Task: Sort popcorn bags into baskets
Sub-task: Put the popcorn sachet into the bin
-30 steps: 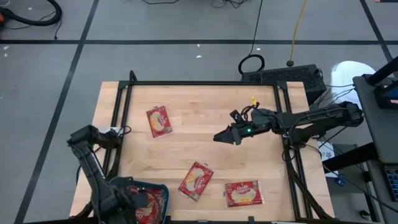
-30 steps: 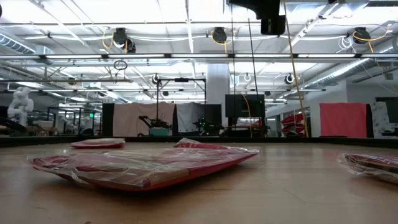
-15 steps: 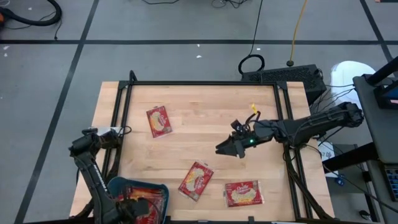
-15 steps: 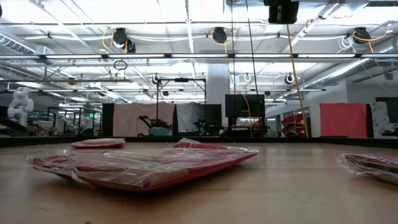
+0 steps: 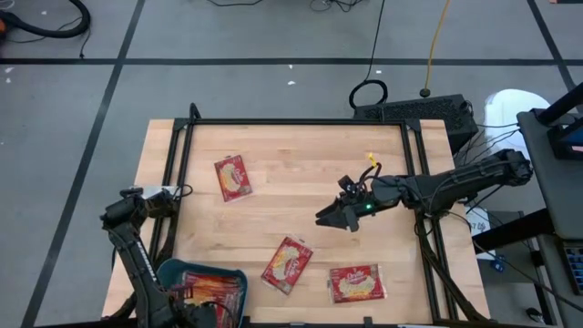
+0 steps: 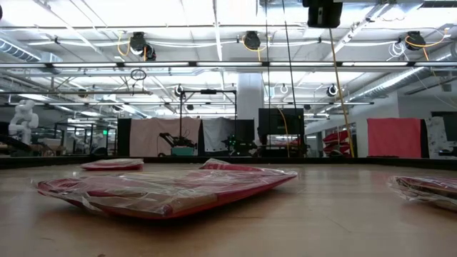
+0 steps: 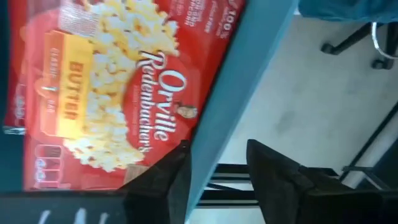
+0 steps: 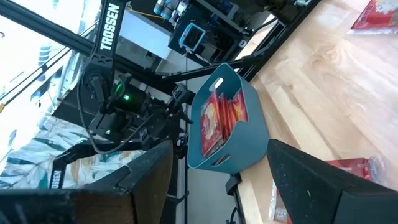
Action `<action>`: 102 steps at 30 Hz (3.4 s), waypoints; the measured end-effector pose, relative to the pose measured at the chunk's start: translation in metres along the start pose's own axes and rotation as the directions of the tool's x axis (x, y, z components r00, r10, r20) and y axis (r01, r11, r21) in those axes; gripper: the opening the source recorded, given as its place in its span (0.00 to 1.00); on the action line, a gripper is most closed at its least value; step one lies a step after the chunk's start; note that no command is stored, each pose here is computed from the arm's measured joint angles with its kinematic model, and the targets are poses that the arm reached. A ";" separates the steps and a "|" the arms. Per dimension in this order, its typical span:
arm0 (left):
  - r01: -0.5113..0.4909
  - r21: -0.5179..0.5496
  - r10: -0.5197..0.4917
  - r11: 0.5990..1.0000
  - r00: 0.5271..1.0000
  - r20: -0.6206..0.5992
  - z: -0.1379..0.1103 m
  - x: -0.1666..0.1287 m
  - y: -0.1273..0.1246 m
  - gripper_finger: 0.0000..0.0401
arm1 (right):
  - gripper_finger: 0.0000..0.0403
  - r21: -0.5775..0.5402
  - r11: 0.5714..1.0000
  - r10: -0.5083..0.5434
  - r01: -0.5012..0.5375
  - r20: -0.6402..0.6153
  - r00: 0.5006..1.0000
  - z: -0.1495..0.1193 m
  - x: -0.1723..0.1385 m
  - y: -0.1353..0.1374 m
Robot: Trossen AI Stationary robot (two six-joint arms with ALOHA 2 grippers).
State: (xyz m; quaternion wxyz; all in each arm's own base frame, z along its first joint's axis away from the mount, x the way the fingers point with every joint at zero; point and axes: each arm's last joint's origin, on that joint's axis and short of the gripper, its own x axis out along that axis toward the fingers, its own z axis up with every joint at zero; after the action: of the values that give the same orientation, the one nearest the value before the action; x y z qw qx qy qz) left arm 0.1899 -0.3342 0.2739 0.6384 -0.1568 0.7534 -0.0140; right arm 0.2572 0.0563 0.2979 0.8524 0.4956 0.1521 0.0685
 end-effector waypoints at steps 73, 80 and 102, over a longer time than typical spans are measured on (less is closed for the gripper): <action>-0.060 0.273 -0.164 0.960 0.670 0.724 0.107 -0.162 0.178 0.06 | 0.63 -0.607 0.744 -0.648 0.278 -0.555 0.521 -0.117 0.019 -0.005; -0.044 0.256 -0.161 0.966 0.672 0.723 0.107 -0.162 0.178 0.06 | 0.63 -0.491 0.839 -0.534 0.233 -0.664 0.523 -0.140 0.019 -0.051; -0.024 0.232 -0.157 0.972 0.671 0.725 0.107 -0.162 0.178 0.06 | 0.41 -0.575 0.793 -0.589 0.198 -0.643 0.490 -0.156 0.004 -0.093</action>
State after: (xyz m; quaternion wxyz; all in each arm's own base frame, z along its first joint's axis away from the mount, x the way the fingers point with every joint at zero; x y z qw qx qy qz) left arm 0.2766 -0.1046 0.3695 0.9006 -0.1041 0.4182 -0.0570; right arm 0.2071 0.1400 0.1442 0.7681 0.1611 0.6097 0.1109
